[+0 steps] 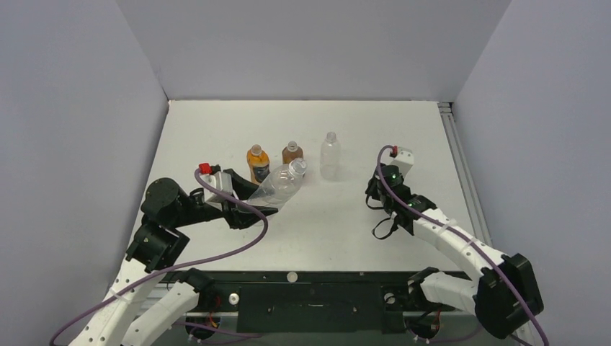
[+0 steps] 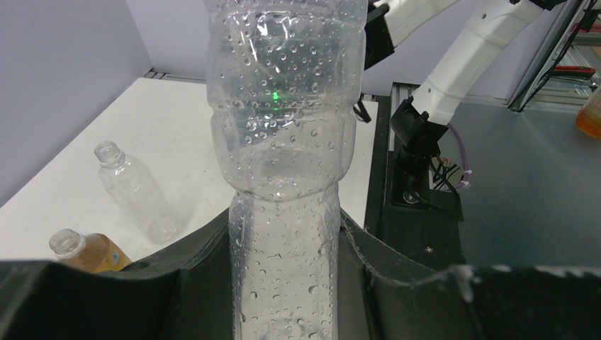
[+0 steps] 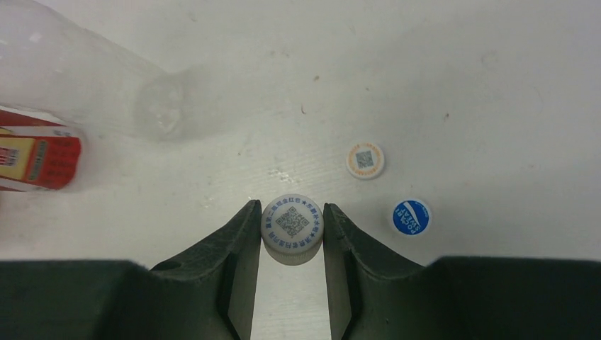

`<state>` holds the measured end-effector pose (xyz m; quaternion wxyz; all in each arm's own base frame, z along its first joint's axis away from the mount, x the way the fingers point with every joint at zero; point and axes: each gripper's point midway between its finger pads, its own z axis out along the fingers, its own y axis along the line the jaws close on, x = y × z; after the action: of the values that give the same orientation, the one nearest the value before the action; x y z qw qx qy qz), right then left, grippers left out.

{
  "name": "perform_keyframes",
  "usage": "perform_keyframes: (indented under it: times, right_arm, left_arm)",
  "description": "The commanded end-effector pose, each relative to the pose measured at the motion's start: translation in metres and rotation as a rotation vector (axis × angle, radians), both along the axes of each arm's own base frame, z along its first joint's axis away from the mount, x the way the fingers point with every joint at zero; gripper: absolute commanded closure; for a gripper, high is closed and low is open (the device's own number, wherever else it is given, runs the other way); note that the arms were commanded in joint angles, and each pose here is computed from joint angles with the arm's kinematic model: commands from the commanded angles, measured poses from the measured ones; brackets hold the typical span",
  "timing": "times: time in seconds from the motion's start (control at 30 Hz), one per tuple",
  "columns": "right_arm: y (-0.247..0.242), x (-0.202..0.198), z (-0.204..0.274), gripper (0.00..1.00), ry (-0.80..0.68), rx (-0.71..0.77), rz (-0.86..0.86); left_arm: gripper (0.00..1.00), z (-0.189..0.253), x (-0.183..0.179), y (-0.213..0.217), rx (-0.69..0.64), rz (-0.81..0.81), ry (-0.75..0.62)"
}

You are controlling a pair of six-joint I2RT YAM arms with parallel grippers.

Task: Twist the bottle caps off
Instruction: Place the bottle cap at the center of the board.

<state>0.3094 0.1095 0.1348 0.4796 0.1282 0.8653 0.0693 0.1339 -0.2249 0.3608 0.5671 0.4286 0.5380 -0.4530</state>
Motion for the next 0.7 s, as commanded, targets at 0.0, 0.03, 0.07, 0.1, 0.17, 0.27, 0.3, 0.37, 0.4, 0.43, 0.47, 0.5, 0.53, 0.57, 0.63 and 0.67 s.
perform_keyframes:
  times: [0.0,0.03,0.07,0.1,0.17,0.27,0.3,0.37,0.4,0.43,0.47,0.5,0.53,0.57,0.63,0.67]
  right_arm:
    - [0.001,0.015,-0.022,0.94,-0.024,0.053,-0.108]
    - [0.003,0.015,-0.035,0.94,0.006,0.05,-0.112]
    - [0.002,0.012,-0.049,0.94,0.038,0.034,-0.114]
    - [0.004,0.012,-0.053,0.94,0.043,0.037,-0.118]
    - [0.003,0.009,-0.068,0.91,0.069,0.026,-0.127]
    - [0.005,0.007,-0.086,0.89,0.094,0.024,-0.116]
    - [0.005,0.007,-0.089,0.89,0.095,0.021,-0.112]
    - [0.005,0.005,-0.097,0.88,0.111,0.011,-0.108]
    - [0.004,0.004,-0.102,0.87,0.123,0.003,-0.108]
    - [0.003,0.004,-0.103,0.87,0.124,-0.002,-0.111]
    - [0.001,0.003,-0.107,0.84,0.131,-0.016,-0.115]
    - [0.0,0.003,-0.108,0.82,0.132,-0.023,-0.117]
    - [-0.002,0.003,-0.11,0.77,0.134,-0.037,-0.125]
    - [-0.004,0.004,-0.109,0.71,0.13,-0.044,-0.133]
    - [-0.007,0.005,-0.109,0.59,0.127,-0.059,-0.145]
    - [-0.006,0.005,-0.109,0.55,0.129,-0.063,-0.143]
  left_arm:
    - [1.0,0.005,0.0,0.004,0.002,0.024,-0.044]
    - [1.0,0.004,0.001,0.004,0.003,0.025,-0.041]
    - [1.0,0.004,0.001,0.004,0.003,0.023,-0.042]
    - [1.0,0.003,0.002,0.003,0.004,0.022,-0.033]
    - [1.0,0.003,0.003,0.002,0.002,0.02,-0.032]
    - [1.0,0.004,0.005,0.002,-0.005,0.025,-0.036]
    - [1.0,0.005,0.005,0.002,-0.007,0.027,-0.037]
    - [1.0,0.006,0.006,0.001,-0.009,0.028,-0.04]
    - [1.0,0.006,0.006,0.001,-0.009,0.028,-0.04]
    - [1.0,0.006,0.006,0.002,-0.009,0.03,-0.04]
    - [1.0,0.006,0.006,0.002,-0.01,0.032,-0.041]
    - [1.0,0.006,0.006,0.002,-0.01,0.032,-0.042]
    - [1.0,0.006,0.006,0.002,-0.01,0.033,-0.042]
    - [1.0,0.006,0.006,0.002,-0.011,0.033,-0.041]
    - [1.0,0.006,0.006,0.002,-0.011,0.032,-0.041]
    - [1.0,0.006,0.006,0.002,-0.011,0.031,-0.041]
